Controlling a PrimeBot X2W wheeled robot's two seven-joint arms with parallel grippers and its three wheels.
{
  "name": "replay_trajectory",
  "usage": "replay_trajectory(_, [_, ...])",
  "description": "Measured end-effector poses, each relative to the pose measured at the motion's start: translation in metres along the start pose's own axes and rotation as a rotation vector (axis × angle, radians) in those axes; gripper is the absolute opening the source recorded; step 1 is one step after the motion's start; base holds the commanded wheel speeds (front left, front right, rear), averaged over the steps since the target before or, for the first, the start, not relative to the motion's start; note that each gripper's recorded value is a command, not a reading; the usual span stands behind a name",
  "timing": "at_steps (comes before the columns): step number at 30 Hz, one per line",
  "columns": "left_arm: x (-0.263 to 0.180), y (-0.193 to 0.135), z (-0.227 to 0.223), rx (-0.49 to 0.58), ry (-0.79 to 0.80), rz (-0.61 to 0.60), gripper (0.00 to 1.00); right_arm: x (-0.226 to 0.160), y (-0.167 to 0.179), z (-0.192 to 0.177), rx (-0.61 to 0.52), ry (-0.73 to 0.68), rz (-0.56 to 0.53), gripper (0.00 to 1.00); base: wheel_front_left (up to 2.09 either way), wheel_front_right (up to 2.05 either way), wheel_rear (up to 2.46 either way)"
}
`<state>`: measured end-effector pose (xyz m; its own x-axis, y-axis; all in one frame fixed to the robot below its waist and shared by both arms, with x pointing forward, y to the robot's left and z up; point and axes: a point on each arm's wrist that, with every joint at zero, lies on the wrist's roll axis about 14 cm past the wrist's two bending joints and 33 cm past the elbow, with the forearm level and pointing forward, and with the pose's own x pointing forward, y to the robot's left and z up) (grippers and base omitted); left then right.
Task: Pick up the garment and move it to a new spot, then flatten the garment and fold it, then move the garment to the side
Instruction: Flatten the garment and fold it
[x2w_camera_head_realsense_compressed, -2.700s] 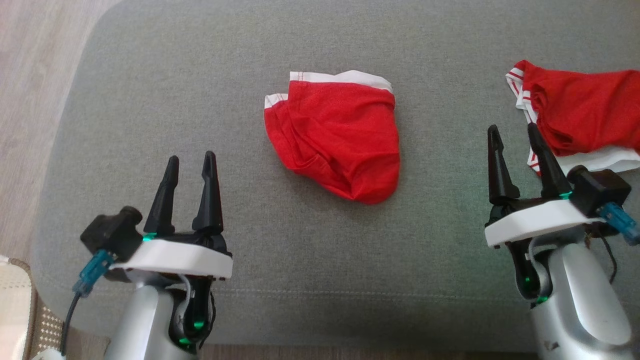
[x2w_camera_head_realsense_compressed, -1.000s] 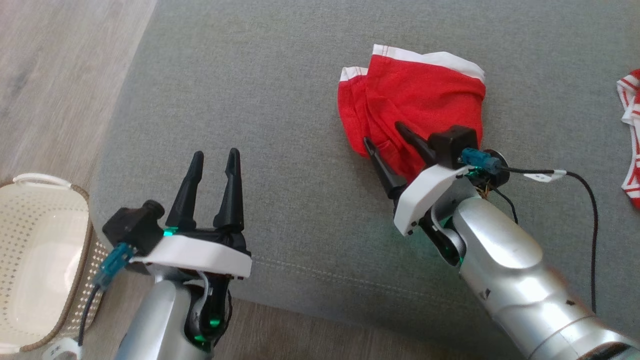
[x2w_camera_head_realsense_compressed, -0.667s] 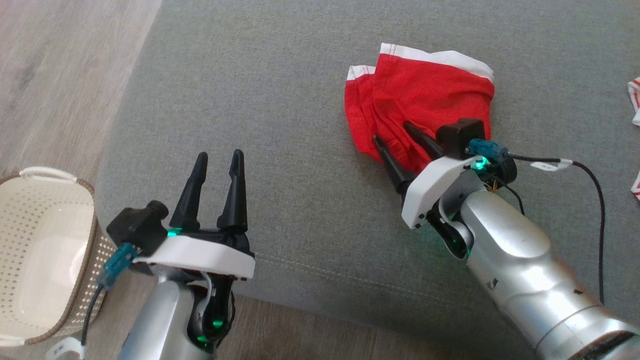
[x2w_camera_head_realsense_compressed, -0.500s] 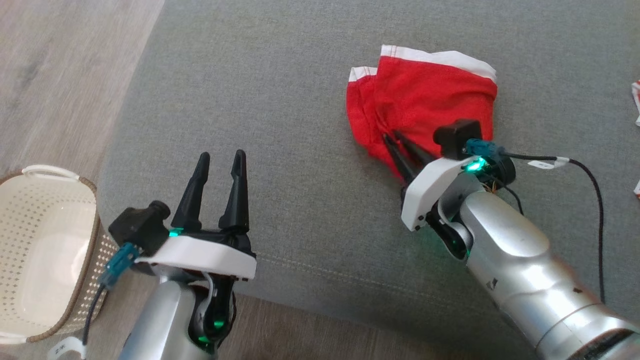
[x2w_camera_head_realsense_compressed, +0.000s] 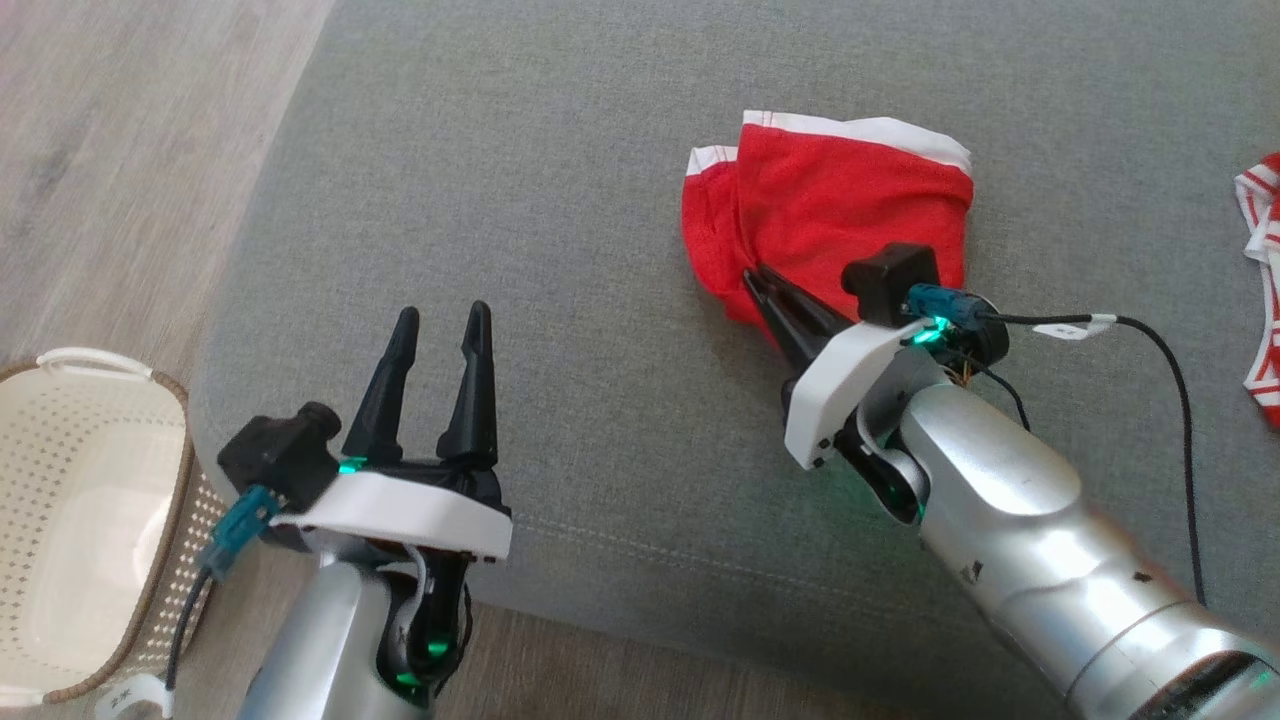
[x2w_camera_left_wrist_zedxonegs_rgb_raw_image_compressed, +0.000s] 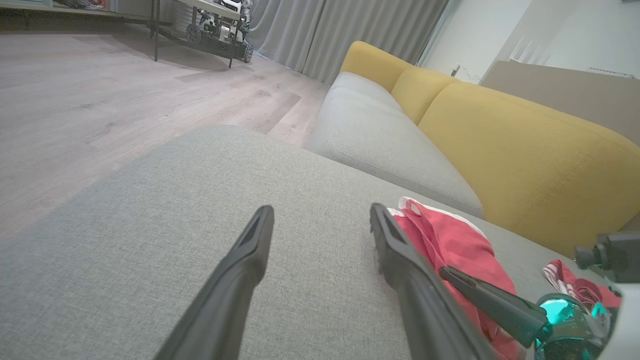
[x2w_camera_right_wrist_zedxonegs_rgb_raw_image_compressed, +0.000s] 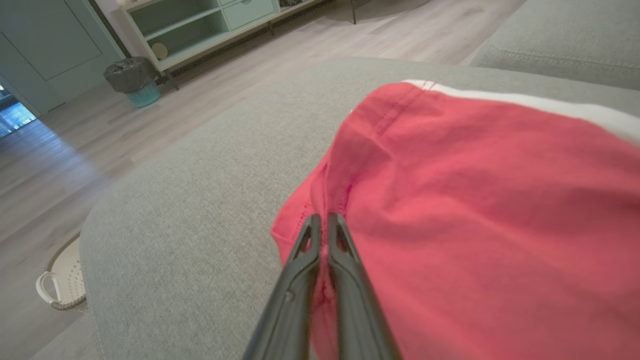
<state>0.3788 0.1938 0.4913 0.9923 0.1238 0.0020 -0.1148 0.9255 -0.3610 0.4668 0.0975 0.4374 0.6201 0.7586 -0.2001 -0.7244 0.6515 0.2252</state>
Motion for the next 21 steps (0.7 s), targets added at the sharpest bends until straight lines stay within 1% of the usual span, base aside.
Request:
replay_trajectory(9, [-0.002, 0.004, 0.000, 0.003, 0.000, 0.013, 1.00, 0.012, 0.010, 0.023, -0.025, -0.055, 0.037, 0.00, 0.00, 0.00, 0.00])
replay_trajectory(11, [-0.003, 0.006, 0.001, 0.005, -0.002, 0.018, 1.00, 0.013, 0.016, 0.022, -0.031, -0.050, 0.053, 0.00, 0.00, 0.00, 0.00])
replay_trajectory(12, [-0.004, 0.007, 0.002, 0.005, -0.003, 0.020, 1.00, 0.014, 0.019, 0.020, -0.037, -0.046, 0.063, 0.12, 0.00, 0.00, 0.00])
replay_trajectory(13, [-0.004, 0.007, 0.002, 0.006, -0.004, 0.023, 1.00, 0.014, 0.023, 0.019, -0.041, -0.042, 0.074, 0.66, 0.00, 0.00, 0.00])
replay_trajectory(14, [-0.004, 0.007, 0.002, 0.006, -0.004, 0.023, 1.00, 0.014, 0.023, 0.019, -0.041, -0.042, 0.074, 1.00, 0.00, 0.00, 0.00])
replay_trajectory(21, [-0.006, 0.010, 0.005, -0.002, -0.009, 0.032, 1.00, 0.015, 0.043, 0.015, -0.026, -0.019, 0.126, 1.00, 0.00, 0.00, 0.00])
